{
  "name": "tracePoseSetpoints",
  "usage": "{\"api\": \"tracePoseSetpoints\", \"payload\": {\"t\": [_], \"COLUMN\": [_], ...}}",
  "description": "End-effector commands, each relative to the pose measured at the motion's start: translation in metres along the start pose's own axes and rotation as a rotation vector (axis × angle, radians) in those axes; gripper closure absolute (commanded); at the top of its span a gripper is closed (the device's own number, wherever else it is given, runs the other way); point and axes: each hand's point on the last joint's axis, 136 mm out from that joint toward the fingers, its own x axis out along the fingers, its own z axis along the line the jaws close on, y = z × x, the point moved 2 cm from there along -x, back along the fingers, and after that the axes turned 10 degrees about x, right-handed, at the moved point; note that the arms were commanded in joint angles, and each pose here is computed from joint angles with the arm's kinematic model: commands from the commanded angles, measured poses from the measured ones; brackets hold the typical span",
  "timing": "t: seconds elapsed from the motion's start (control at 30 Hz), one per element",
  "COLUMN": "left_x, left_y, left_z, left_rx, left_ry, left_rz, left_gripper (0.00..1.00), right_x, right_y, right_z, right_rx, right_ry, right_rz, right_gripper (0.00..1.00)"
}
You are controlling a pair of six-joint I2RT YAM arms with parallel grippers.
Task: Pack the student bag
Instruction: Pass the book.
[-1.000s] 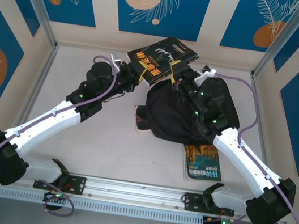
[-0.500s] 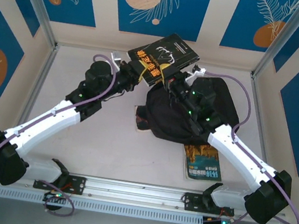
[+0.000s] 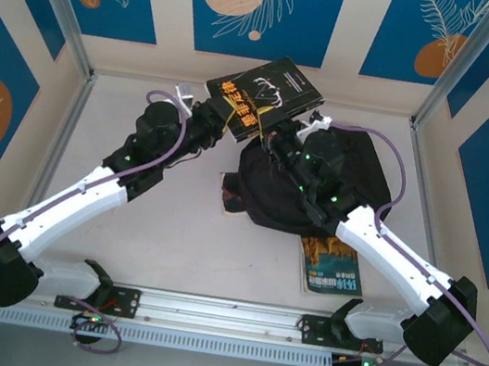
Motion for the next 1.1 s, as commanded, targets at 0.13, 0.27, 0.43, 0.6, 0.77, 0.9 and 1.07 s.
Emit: {"api": "tracePoseSetpoints", "payload": {"t": [0.13, 0.27, 0.43, 0.6, 0.77, 0.9, 1.07], "left_x": [-0.016, -0.014, -0.007, 0.0, 0.008, 0.009, 0.007], "left_y": [-0.028, -0.027, -0.025, -0.022, -0.016, -0.015, -0.016], "left_z": [-0.017, -0.011, -0.012, -0.012, -0.011, -0.008, -0.007], "left_rx": [0.026, 0.014, 0.008, -0.011, -0.021, -0.019, -0.013], "left_ry": [0.051, 0.046, 0.059, 0.073, 0.084, 0.078, 0.083], "left_rz": [-0.159, -0.158, -0.14, -0.117, -0.08, -0.079, -0.084], "left_gripper": [0.72, 0.63, 0.64, 0.65, 0.67, 0.69, 0.89], "right_x": [-0.012, -0.013, -0.008, -0.002, 0.0, 0.001, -0.001], "right_y": [-0.012, -0.013, -0.008, -0.002, -0.001, 0.003, 0.002], "right_z": [0.025, 0.022, 0.021, 0.02, 0.016, 0.014, 0.008], "right_rx": [0.007, 0.015, 0.031, 0.049, 0.053, 0.055, 0.036], "right_ry": [-0.077, -0.073, -0.079, -0.083, -0.072, -0.068, -0.041], "right_rz": [-0.088, -0.088, -0.058, -0.027, -0.017, 0.005, 0.014], "right_gripper": [1.0, 1.0, 1.0, 1.0, 1.0, 1.0, 1.0]}}
